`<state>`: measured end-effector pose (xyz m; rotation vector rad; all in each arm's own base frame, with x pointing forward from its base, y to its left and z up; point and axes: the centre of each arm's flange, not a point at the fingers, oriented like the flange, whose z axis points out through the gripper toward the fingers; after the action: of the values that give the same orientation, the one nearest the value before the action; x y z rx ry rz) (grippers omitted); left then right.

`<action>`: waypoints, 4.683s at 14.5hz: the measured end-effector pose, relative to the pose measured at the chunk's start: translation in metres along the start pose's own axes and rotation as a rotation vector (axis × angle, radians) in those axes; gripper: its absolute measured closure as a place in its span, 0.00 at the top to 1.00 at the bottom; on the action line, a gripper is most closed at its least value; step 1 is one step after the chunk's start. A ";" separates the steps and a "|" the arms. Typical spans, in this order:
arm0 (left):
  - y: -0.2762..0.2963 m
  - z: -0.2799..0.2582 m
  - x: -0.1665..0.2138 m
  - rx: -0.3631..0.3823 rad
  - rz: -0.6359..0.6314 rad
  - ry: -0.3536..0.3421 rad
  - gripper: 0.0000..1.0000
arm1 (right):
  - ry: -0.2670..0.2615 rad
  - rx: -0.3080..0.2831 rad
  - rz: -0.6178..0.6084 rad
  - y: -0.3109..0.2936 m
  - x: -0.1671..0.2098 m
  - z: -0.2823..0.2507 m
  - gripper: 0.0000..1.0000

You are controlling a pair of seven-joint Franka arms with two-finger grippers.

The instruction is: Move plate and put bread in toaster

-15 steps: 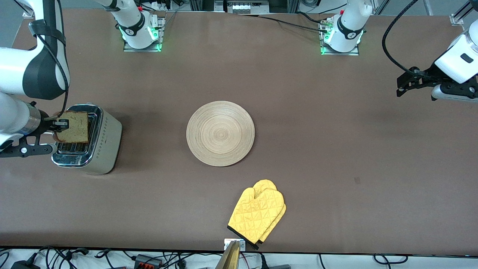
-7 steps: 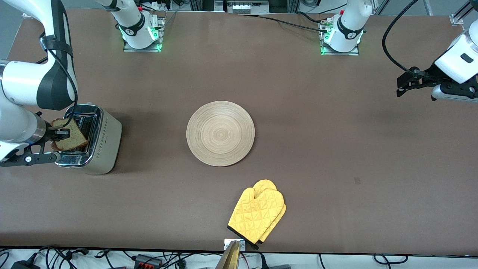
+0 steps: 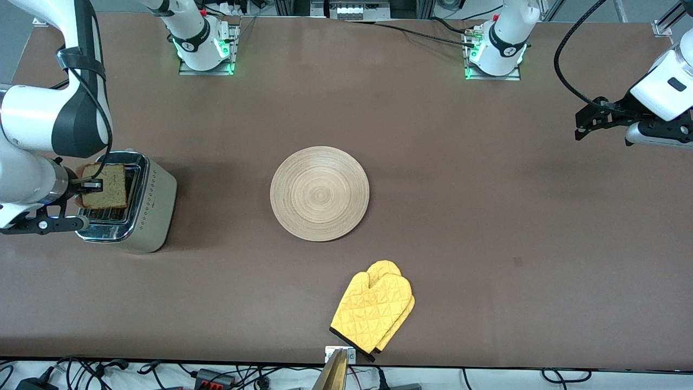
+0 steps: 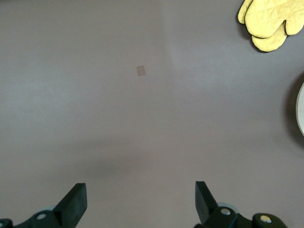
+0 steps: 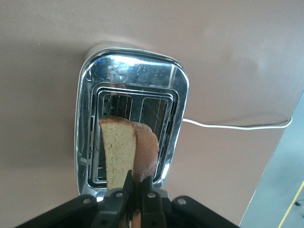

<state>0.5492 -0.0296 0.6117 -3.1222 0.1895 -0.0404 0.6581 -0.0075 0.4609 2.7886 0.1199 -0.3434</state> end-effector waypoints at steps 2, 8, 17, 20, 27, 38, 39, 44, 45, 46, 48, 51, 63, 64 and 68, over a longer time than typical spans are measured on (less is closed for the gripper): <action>0.000 0.000 0.000 0.000 0.000 0.000 1.00 | -0.012 0.001 0.003 -0.001 -0.001 0.001 0.08; 0.000 0.000 0.000 0.000 0.000 0.000 1.00 | -0.061 0.007 0.005 0.003 -0.011 -0.007 0.08; 0.000 0.000 0.000 0.000 0.000 0.000 1.00 | -0.047 0.005 -0.020 0.006 -0.008 -0.007 0.08; 0.000 0.000 0.000 0.000 0.000 0.000 1.00 | 0.000 -0.013 -0.024 0.001 0.013 0.009 0.08; 0.000 0.000 0.000 0.000 0.000 0.000 1.00 | 0.051 -0.030 0.004 -0.008 0.033 0.023 0.08; -0.002 0.000 0.000 0.000 -0.003 -0.002 1.00 | 0.017 -0.026 0.007 -0.010 0.026 0.019 0.78; -0.002 0.000 0.000 0.000 -0.003 -0.004 1.00 | 0.000 -0.021 0.011 -0.007 0.020 0.014 0.87; -0.003 0.002 -0.002 -0.001 -0.006 -0.020 1.00 | -0.008 0.092 0.036 0.006 -0.014 -0.028 1.00; -0.003 0.002 -0.002 -0.001 -0.006 -0.021 1.00 | 0.002 0.150 0.042 0.008 -0.020 -0.038 1.00; -0.004 0.002 -0.002 -0.001 -0.007 -0.021 1.00 | 0.011 0.196 0.048 0.012 -0.025 -0.047 1.00; -0.004 0.002 -0.002 -0.001 -0.007 -0.022 1.00 | 0.029 0.271 0.059 0.021 -0.035 -0.068 1.00; -0.004 0.002 -0.002 -0.001 -0.007 -0.022 1.00 | 0.046 0.358 0.065 0.034 -0.048 -0.095 1.00; -0.003 0.002 -0.002 -0.001 -0.005 -0.022 1.00 | 0.168 0.450 0.061 0.015 -0.080 -0.136 1.00; -0.003 0.002 -0.002 -0.001 -0.005 -0.022 1.00 | 0.165 0.453 0.069 0.021 -0.086 -0.132 1.00; -0.003 0.002 -0.003 -0.001 -0.005 -0.023 1.00 | 0.154 0.400 0.088 0.030 -0.083 -0.102 1.00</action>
<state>0.5471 -0.0265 0.6099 -3.1232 0.1809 -0.0050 0.6043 -0.0051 0.5845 3.2022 -0.0423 -0.1417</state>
